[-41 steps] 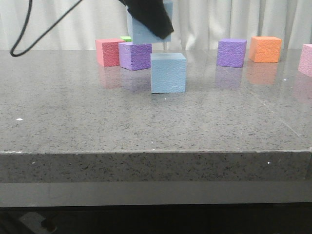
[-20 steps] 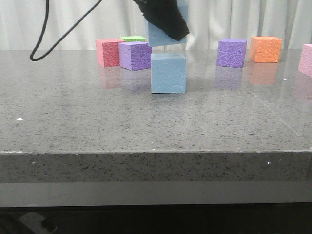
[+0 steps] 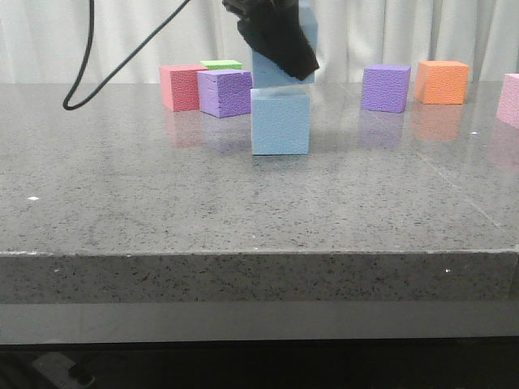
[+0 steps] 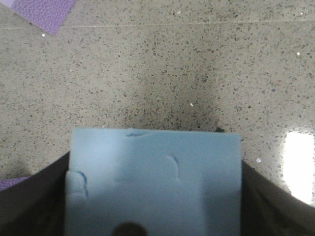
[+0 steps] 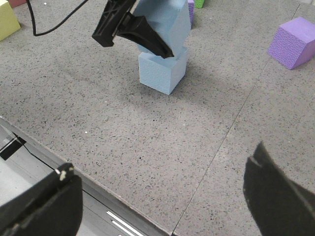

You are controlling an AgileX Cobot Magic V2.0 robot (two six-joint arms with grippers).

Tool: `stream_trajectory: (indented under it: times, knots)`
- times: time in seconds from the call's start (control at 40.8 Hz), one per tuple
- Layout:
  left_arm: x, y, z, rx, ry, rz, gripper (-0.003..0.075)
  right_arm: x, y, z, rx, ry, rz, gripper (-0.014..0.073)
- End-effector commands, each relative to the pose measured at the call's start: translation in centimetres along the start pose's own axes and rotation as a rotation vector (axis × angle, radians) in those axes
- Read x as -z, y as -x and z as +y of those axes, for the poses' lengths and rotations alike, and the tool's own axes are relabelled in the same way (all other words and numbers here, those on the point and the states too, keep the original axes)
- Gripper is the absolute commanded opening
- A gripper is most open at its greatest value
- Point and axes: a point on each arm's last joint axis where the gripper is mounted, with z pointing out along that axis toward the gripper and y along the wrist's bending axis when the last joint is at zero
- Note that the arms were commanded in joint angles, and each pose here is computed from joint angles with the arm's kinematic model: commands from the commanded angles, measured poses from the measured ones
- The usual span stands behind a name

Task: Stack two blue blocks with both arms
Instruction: 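Lower the held cube onto the centre cube and open the left gripper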

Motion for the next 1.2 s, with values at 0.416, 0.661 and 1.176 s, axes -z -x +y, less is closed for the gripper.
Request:
stream_trajectory:
  times: [0.416, 0.661, 1.176]
  knots:
    - [4.1, 2.1, 0.4, -0.008, 0.103, -0.106, 0.0588, 0.6, 1.3, 0.0, -0.001, -0.007, -0.095, 0.0664]
    - [9.7, 3.7, -0.2, 0.085, 0.159, -0.206, 0.0587, 0.6, 1.3, 0.0, -0.001, -0.007, -0.095, 0.0664]
    - [18.2, 3.5, -3.9, 0.582, 0.051, -0.154, 0.0587, 0.6, 1.3, 0.0, -0.001, -0.007, -0.095, 0.0664]
